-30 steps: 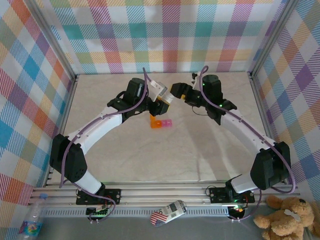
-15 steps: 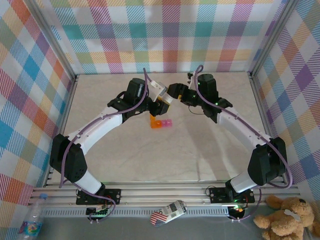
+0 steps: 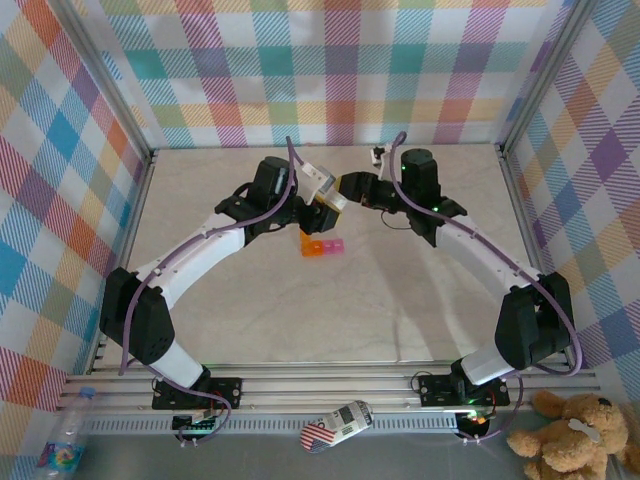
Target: Sort the pills into containers
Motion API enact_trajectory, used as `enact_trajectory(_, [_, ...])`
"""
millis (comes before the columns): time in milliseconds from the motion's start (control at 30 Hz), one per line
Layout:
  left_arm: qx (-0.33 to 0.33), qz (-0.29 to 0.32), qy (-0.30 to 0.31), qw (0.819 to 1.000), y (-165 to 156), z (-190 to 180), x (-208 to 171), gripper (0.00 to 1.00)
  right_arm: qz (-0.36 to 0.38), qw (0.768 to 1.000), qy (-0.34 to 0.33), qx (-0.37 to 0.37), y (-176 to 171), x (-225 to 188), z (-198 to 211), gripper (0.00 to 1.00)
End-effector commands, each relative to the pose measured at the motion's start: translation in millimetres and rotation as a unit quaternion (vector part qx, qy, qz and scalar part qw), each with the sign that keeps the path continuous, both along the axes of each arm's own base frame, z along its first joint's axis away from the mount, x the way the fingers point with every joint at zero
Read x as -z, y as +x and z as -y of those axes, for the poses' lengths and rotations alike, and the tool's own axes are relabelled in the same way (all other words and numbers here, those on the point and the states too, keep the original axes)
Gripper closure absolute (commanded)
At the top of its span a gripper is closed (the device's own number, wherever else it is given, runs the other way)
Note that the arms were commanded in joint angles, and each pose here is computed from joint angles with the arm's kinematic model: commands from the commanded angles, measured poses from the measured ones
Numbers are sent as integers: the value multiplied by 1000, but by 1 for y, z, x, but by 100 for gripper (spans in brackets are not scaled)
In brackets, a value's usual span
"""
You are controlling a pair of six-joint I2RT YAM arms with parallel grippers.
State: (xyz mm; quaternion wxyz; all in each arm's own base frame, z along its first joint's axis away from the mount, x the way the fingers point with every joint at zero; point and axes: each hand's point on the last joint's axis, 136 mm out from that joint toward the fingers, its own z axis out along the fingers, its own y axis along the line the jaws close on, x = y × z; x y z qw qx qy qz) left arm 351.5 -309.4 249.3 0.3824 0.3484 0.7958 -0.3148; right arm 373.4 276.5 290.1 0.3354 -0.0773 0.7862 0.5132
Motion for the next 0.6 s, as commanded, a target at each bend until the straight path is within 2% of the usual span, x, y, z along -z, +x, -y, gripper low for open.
enact_trajectory(0, [53, -20, -89, 994, -13, 6, -38, 100, 73, 995, 17, -68, -12, -17, 2, 53])
enact_trajectory(67, [74, -39, -115, 990, -18, 7, -46, 100, 69, 994, 23, -86, -15, -17, 0, 53])
enact_trajectory(167, [79, -44, -115, 989, -19, 7, -47, 100, 61, 993, 32, -92, -14, -19, -2, 52])
enact_trajectory(200, [72, -42, -109, 991, -17, 6, -45, 100, 58, 994, 33, -86, -13, -21, -2, 48])
enact_trajectory(300, [43, -30, -79, 996, -8, -1, -36, 100, 50, 998, 28, -37, -5, -27, 7, 25])
enact_trajectory(367, [19, -10, -60, 998, 0, -6, -33, 100, 39, 999, 16, 6, -1, -29, 17, 17])
enact_trajectory(567, [-35, 37, 18, 999, 11, -14, -17, 100, -11, 996, 7, 88, 5, -28, 37, 16])
